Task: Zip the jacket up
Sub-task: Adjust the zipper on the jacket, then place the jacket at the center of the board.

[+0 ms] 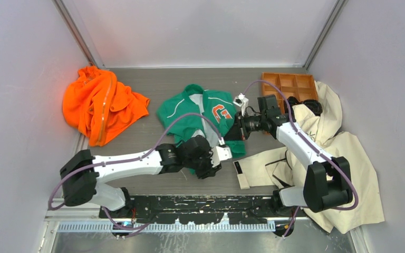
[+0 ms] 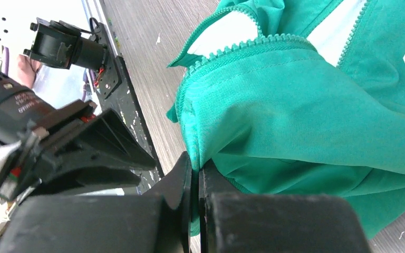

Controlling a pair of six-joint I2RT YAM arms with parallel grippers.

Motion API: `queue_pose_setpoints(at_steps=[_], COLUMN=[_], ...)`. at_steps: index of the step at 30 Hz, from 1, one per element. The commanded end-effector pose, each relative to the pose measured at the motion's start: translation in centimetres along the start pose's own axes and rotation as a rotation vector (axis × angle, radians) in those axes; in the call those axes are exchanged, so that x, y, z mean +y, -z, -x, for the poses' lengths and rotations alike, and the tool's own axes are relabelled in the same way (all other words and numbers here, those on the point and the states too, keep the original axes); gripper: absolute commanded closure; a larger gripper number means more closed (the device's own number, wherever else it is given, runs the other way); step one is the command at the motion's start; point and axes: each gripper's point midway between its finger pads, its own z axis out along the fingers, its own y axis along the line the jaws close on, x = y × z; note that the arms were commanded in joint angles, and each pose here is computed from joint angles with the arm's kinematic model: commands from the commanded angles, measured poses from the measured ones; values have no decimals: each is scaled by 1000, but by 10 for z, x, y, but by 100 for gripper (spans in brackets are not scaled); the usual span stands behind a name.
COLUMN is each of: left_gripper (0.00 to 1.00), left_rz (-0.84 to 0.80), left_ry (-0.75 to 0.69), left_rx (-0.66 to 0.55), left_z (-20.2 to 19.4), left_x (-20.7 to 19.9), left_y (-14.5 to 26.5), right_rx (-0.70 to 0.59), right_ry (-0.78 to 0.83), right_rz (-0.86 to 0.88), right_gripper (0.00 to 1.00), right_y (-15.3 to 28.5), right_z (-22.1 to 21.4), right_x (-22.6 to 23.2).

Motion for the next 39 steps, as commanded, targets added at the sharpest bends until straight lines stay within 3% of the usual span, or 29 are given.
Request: queue_pose_setpoints(at_steps=[1, 11, 16, 25, 33, 39], left_gripper=[62, 37, 37, 38, 40, 40], left_rz=[19, 252, 196, 217, 193, 196], left_ry=[47, 276, 418, 496, 530, 537], left_rx=[-217, -439, -528, -492, -526, -533], left_z=[38, 25, 43, 38, 38, 35], left_x=[-6, 35, 47, 67, 76, 79], left_y=[38, 97, 92, 74, 57, 54], right_rx=[-60, -54, 10, 329, 318, 360], right_ry=[137, 221, 192, 124, 152, 70], right_rz=[40, 134, 147, 133, -58, -136], right_gripper=[99, 98, 98, 97, 97, 97], right_y=[10, 11, 10, 23, 12, 2], right_z=[21, 10, -6, -64, -75, -78], right_x=[18, 31, 28, 11, -36, -61])
